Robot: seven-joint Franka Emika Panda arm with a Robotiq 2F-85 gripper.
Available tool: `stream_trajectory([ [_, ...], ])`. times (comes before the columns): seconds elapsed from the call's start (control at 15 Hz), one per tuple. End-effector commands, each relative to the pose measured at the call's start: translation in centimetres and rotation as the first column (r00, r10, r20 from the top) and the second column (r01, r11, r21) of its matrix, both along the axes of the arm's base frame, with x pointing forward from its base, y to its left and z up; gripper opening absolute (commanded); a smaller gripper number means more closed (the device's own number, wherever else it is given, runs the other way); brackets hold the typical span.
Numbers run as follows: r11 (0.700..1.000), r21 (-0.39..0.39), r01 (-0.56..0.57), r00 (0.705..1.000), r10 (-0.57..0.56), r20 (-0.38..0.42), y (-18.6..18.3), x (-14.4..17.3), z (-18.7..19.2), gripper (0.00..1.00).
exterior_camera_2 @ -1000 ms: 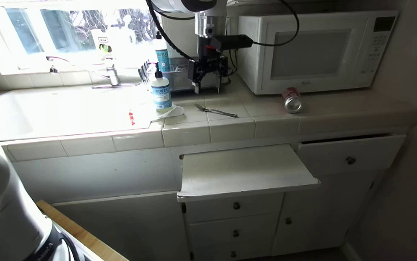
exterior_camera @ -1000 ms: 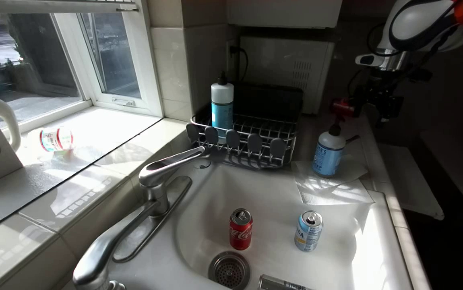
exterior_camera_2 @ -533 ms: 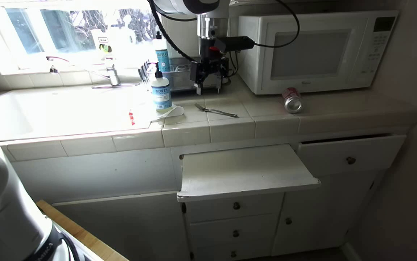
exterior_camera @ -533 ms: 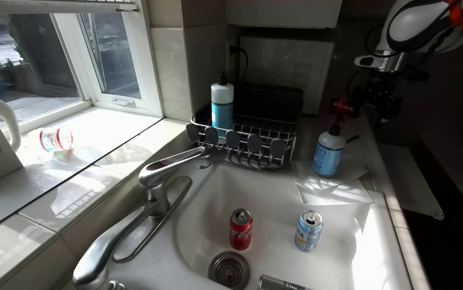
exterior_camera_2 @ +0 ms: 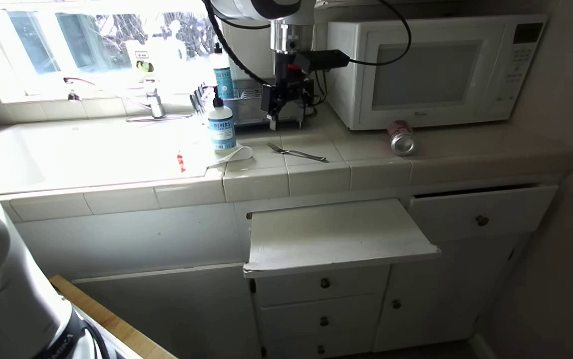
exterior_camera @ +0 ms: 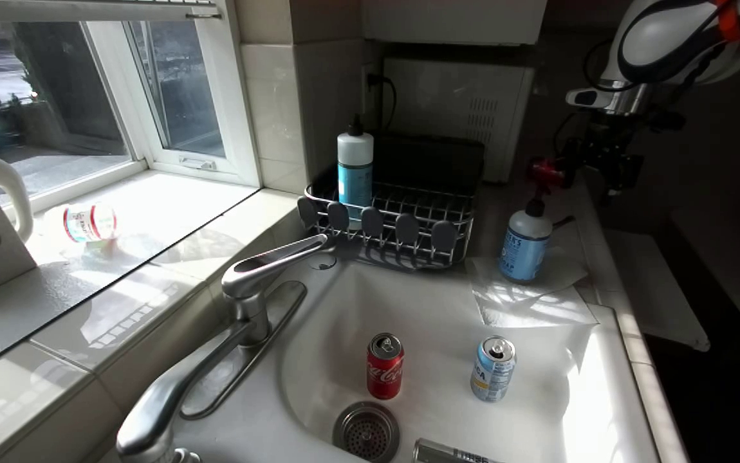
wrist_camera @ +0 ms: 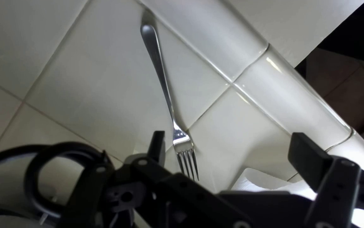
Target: Put the silver fork on the shelf.
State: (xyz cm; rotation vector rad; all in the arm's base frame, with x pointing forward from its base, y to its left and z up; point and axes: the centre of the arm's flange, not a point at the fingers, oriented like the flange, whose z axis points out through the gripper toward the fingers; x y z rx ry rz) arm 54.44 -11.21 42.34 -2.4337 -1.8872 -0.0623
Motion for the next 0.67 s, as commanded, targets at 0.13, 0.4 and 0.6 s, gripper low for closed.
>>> stream_trajectory([
  [0.13,0.993,0.016,-0.118,0.993,0.118,0.031,0.9,-0.1,-0.8,1.00],
  [0.4,0.985,0.010,-0.173,0.983,0.172,0.065,1.2,0.4,-1.9,1.00],
  [0.6,0.987,-0.009,-0.159,0.985,0.160,0.062,0.7,1.2,-3.1,1.00],
])
